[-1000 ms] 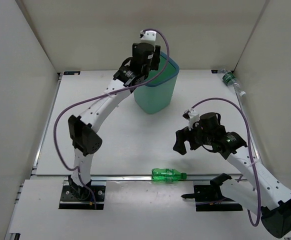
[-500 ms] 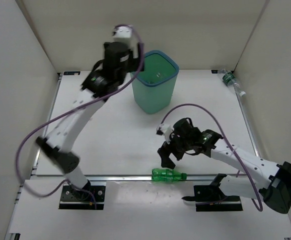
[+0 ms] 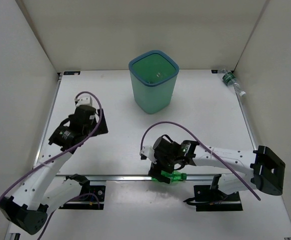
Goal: Put the plastic bottles in the bin
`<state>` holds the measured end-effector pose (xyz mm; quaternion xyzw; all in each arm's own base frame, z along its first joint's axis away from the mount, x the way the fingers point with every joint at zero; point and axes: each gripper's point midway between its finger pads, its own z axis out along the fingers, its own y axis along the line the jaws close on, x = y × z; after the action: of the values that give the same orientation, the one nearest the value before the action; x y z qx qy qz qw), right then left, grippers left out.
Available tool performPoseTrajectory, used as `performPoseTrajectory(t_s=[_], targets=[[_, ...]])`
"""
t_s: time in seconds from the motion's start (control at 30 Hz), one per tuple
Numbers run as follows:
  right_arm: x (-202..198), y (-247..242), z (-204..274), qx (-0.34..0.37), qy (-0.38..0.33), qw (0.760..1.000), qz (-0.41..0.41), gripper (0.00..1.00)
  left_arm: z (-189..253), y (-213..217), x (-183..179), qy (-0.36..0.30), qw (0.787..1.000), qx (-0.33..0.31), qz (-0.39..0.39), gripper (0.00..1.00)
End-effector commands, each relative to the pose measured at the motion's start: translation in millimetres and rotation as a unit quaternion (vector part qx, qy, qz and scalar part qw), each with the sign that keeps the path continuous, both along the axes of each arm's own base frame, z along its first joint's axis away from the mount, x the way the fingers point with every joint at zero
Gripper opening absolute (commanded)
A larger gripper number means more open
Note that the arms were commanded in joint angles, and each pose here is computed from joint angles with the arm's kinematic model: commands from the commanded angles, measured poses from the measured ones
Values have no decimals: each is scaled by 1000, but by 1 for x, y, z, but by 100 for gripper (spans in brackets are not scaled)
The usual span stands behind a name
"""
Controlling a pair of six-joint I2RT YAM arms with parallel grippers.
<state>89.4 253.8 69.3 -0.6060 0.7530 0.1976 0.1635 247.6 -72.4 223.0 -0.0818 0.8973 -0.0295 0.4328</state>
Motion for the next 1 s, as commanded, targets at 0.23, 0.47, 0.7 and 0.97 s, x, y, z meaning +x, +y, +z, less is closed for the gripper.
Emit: performPoseTrajectory(t_s=[0.23, 0.47, 0.7, 0.97], targets=[[4, -6, -38, -32, -32, 999, -17, 99, -21, 38, -57, 48, 998, -1, 50, 99], [23, -3, -25, -52, -46, 996, -52, 52, -14, 39, -57, 40, 998, -8, 55, 99], [86, 52, 121, 145, -156, 972, -102, 32, -35, 24, -52, 49, 998, -28, 33, 98], [213, 64, 311, 344, -328, 865, -160, 40, -70, 5, -38, 82, 995, -48, 11, 98]])
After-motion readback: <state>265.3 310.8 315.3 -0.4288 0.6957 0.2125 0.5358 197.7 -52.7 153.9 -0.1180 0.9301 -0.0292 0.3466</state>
